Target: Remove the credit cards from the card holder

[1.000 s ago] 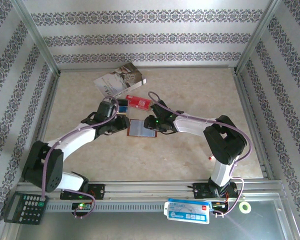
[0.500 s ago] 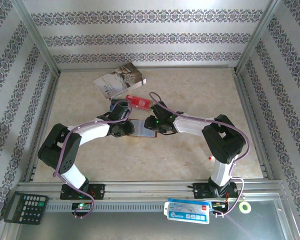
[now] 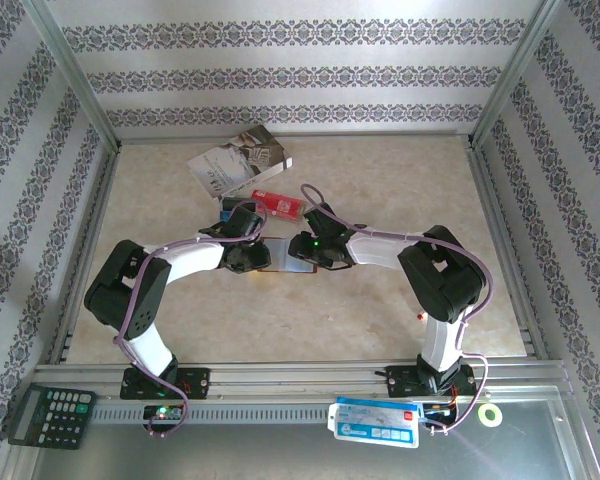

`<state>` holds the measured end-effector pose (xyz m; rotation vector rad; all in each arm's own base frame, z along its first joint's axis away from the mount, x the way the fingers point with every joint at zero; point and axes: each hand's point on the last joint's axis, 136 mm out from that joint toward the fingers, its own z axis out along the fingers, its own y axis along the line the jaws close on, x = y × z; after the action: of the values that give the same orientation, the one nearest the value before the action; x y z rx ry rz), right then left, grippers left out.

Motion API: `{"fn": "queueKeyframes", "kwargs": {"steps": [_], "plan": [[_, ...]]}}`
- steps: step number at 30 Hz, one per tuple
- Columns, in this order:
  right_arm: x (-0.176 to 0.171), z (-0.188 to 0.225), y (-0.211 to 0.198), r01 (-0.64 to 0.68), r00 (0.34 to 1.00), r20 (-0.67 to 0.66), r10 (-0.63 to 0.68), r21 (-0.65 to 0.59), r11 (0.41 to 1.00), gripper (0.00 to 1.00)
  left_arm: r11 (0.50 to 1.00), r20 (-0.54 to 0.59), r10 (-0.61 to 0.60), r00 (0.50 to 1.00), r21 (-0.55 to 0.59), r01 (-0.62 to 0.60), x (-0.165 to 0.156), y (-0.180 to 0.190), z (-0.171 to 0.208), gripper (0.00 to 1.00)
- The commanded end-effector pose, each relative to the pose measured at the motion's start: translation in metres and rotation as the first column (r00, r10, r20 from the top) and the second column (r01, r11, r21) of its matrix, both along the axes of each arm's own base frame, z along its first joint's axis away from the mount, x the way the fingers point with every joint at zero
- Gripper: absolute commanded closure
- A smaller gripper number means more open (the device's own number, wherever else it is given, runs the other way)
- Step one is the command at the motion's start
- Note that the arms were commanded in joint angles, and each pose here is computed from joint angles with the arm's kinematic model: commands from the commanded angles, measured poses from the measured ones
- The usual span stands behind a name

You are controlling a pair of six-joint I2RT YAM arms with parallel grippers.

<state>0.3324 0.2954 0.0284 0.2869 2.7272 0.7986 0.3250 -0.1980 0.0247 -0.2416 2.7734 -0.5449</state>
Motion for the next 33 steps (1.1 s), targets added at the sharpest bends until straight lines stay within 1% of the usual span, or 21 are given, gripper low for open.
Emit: {"fn": "queueKeyframes", "kwargs": {"steps": [1,6,11,15,19,23,26,28,30,33], "plan": [[-0.020,-0.035,-0.012,0.010,0.994,-0.110,-0.015,-0.043,0.999,0.56,0.997,-0.035,-0.049,0.998,-0.056,0.047,-0.004,-0.018,0.001,0.76],[-0.019,-0.036,-0.014,0.023,0.994,-0.110,-0.027,-0.041,0.999,0.56,0.993,-0.019,-0.075,0.997,-0.089,0.073,-0.001,-0.026,0.012,0.79],[-0.019,-0.037,-0.015,0.028,0.993,-0.114,-0.032,-0.033,0.999,0.56,0.995,-0.032,-0.080,0.996,-0.070,0.078,0.000,-0.025,0.004,0.76],[-0.017,-0.031,-0.017,0.033,0.994,-0.101,-0.035,-0.016,0.999,0.57,0.984,-0.028,-0.109,0.994,-0.148,0.103,0.002,-0.040,0.008,0.76],[-0.008,-0.011,-0.018,0.039,0.998,-0.047,-0.038,0.024,0.999,0.56,0.974,-0.015,-0.125,0.992,-0.190,0.119,0.005,-0.048,0.017,0.76],[0.004,0.031,-0.017,0.036,0.998,0.042,-0.040,0.092,0.995,0.54,0.980,0.031,-0.110,0.993,-0.166,0.113,0.012,-0.038,0.037,0.74],[0.014,0.071,-0.024,0.031,0.988,0.147,-0.047,0.115,0.993,0.50,0.987,0.098,-0.082,0.992,-0.128,0.094,0.019,-0.022,0.062,0.66],[0.020,0.096,-0.036,0.040,0.972,0.226,-0.063,0.108,0.993,0.45,0.993,0.149,-0.056,0.987,-0.090,0.070,0.025,-0.006,0.079,0.57],[0.024,0.117,-0.056,0.061,0.947,0.312,-0.077,0.061,0.996,0.40,0.999,0.210,-0.015,0.978,-0.035,0.023,0.030,0.018,0.098,0.46],[0.029,0.138,-0.095,0.118,0.899,0.429,-0.082,-0.058,0.991,0.33,0.995,0.301,0.068,0.951,0.050,-0.087,0.037,0.062,0.122,0.34]]}}
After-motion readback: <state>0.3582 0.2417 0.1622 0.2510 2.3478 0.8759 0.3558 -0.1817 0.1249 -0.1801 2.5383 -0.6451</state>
